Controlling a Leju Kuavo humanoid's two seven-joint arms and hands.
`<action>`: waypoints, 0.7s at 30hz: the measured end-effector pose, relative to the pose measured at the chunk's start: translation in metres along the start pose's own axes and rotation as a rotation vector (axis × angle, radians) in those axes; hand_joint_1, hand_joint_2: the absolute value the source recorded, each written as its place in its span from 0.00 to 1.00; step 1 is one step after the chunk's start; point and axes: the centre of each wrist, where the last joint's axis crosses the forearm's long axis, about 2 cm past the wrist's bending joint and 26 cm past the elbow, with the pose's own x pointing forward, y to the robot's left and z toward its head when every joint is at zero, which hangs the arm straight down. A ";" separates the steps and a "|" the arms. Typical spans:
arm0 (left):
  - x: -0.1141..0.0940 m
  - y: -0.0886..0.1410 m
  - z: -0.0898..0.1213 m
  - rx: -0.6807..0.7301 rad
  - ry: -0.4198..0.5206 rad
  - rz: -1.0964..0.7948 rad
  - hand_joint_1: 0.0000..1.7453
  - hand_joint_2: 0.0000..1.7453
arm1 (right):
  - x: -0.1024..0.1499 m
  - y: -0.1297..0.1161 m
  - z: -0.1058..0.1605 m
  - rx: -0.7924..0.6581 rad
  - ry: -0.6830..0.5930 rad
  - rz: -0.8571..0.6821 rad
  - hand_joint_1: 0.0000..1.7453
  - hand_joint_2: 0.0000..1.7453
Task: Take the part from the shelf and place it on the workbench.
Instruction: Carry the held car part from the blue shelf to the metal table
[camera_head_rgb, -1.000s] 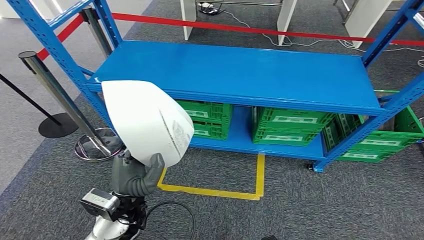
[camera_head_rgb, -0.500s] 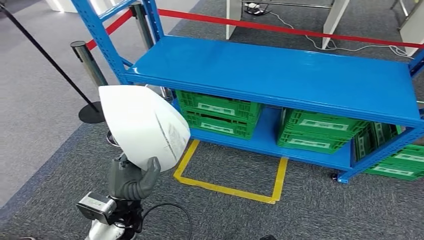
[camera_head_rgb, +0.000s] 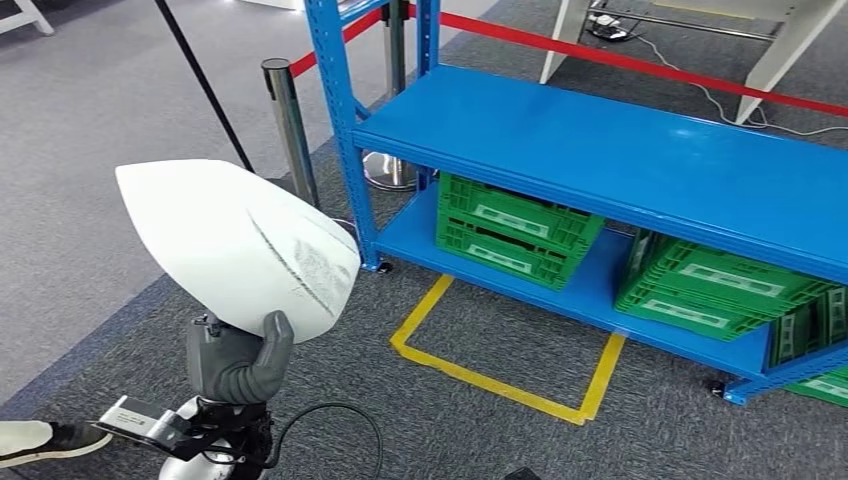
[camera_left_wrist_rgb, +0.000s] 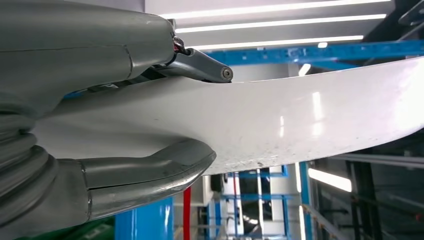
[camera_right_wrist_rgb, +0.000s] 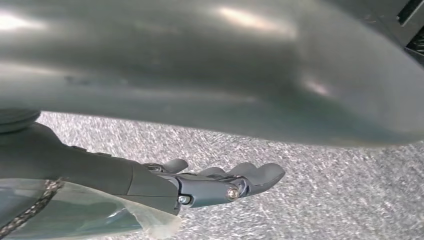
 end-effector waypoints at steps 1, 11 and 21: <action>0.000 0.000 0.000 0.002 0.000 0.001 1.00 1.00 | 0.000 0.000 0.000 -0.001 -0.002 0.001 0.00 0.00; 0.002 -0.001 0.001 0.010 0.004 0.023 1.00 1.00 | 0.001 0.002 0.000 0.013 0.000 0.012 0.00 0.00; 0.002 0.000 0.001 0.021 0.005 0.012 1.00 1.00 | 0.001 0.001 0.000 0.005 -0.001 0.024 0.00 0.00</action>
